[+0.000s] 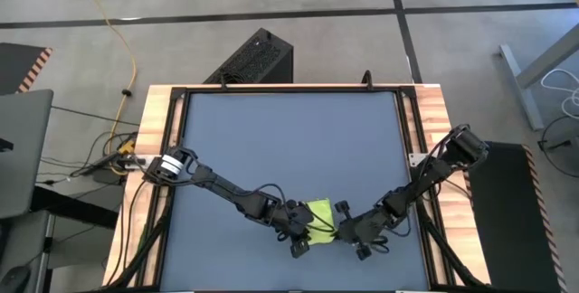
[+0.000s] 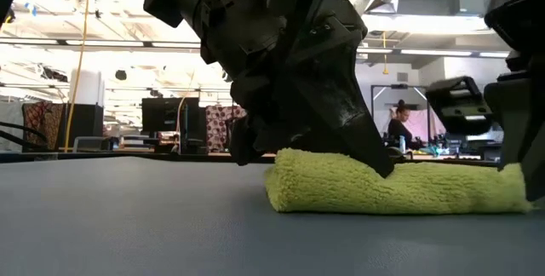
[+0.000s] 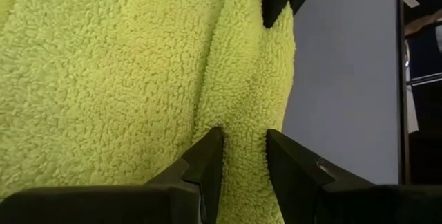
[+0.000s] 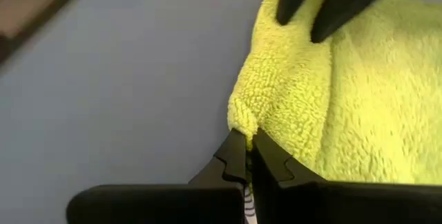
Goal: Roll towel into tight, uniform cylinder
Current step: Roll the green towel
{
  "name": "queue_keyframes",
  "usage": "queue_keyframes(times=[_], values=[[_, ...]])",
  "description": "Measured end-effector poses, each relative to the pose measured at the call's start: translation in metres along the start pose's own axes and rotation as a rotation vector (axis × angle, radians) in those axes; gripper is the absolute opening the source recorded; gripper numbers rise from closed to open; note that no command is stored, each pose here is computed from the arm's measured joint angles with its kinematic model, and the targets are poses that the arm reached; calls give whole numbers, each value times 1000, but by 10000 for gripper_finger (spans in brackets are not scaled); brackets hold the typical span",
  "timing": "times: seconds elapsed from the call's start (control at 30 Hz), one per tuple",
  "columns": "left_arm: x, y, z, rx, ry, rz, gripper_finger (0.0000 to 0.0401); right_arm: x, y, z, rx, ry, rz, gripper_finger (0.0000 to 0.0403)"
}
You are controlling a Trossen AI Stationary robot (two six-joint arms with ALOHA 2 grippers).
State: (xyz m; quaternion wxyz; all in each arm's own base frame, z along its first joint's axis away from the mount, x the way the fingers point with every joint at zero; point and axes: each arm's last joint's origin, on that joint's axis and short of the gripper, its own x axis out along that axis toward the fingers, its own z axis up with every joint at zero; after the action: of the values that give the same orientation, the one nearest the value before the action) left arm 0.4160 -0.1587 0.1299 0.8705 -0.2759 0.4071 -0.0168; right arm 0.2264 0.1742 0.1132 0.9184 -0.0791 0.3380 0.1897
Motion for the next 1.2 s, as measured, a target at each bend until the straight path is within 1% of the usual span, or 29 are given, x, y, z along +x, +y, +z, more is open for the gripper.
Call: queue_keyframes(times=[0.27, 0.43, 0.6, 0.77, 0.9, 1.1, 1.2], values=[[0, 1, -1, -5, 18, 3, 103, -7, -4, -16, 330, -129, 56, 20], [0, 1, -2, 1, 26, -3, 103, -8, -10, -21, 519, -130, 55, 20], [0, 1, -2, 9, 28, -5, 103, -6, -15, -21, 636, -127, 47, 20], [0, 1, -2, 9, 32, -7, 103, -5, -22, -20, 769, -113, 75, 20], [0, 1, -3, 8, 56, -20, 103, -5, -25, -19, 828, -116, 85, 20], [0, 2, -4, 7, 74, -9, 103, -5, -27, -18, 934, -128, 93, 20], [0, 3, -5, 7, 77, -6, 103, -6, -31, -24, 1030, -130, 89, 20]])
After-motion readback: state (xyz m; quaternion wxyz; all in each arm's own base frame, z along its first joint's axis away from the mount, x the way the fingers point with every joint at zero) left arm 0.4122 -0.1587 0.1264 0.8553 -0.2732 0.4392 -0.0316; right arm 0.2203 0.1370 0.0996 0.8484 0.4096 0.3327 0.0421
